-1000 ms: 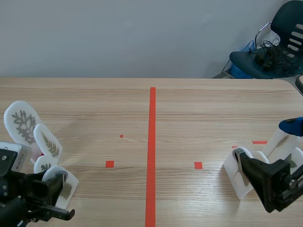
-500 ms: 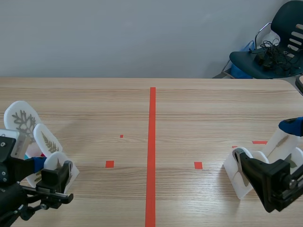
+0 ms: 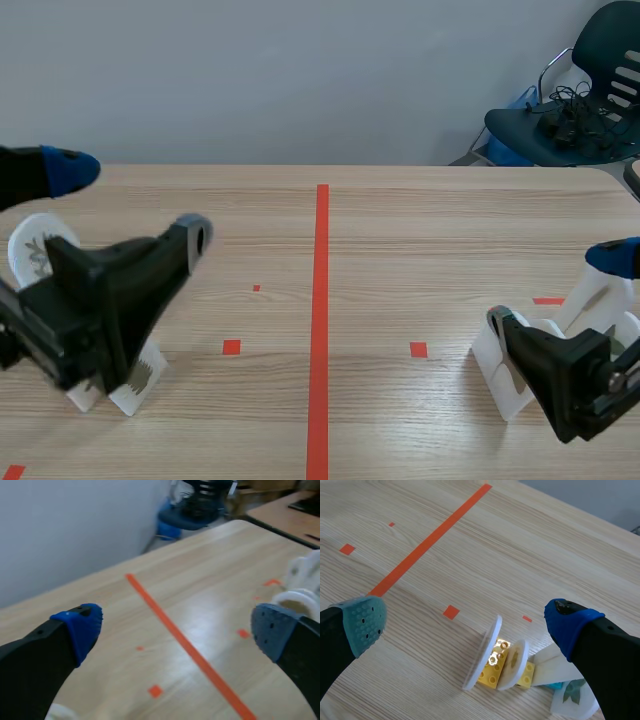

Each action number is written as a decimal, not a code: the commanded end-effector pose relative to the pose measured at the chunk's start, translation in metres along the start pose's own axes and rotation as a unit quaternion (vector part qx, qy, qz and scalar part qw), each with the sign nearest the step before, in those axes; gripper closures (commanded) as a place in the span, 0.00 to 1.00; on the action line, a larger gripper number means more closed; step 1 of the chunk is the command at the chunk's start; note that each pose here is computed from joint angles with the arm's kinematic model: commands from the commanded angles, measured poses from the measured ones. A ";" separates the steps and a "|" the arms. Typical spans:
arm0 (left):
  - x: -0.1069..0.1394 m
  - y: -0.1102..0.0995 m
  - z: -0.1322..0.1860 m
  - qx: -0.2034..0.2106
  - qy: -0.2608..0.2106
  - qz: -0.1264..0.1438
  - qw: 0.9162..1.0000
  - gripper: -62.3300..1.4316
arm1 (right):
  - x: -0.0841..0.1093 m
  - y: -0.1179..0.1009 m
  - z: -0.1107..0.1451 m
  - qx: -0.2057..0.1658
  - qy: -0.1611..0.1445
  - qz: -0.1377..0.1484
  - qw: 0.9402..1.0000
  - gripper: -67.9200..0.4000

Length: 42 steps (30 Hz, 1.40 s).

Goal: Do the leaf sorting experiment

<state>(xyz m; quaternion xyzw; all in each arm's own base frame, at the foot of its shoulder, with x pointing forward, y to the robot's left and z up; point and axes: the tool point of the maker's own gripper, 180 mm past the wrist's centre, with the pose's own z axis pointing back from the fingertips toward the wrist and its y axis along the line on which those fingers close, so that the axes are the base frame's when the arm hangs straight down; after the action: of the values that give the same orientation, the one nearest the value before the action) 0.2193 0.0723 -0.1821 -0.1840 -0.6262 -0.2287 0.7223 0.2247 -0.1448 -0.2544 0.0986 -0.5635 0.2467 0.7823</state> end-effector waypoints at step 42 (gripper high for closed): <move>-0.035 -0.017 0.001 -0.040 0.036 0.044 0.998 0.00 | 0.038 -0.004 0.001 -0.011 -0.025 0.024 0.999 0.00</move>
<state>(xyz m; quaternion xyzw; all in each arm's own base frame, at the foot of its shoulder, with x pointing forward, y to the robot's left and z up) 0.2042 0.0644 -0.2233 -0.2248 -0.5723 -0.2323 0.7537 0.2300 -0.1390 -0.2313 0.0848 -0.5692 0.2598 0.7754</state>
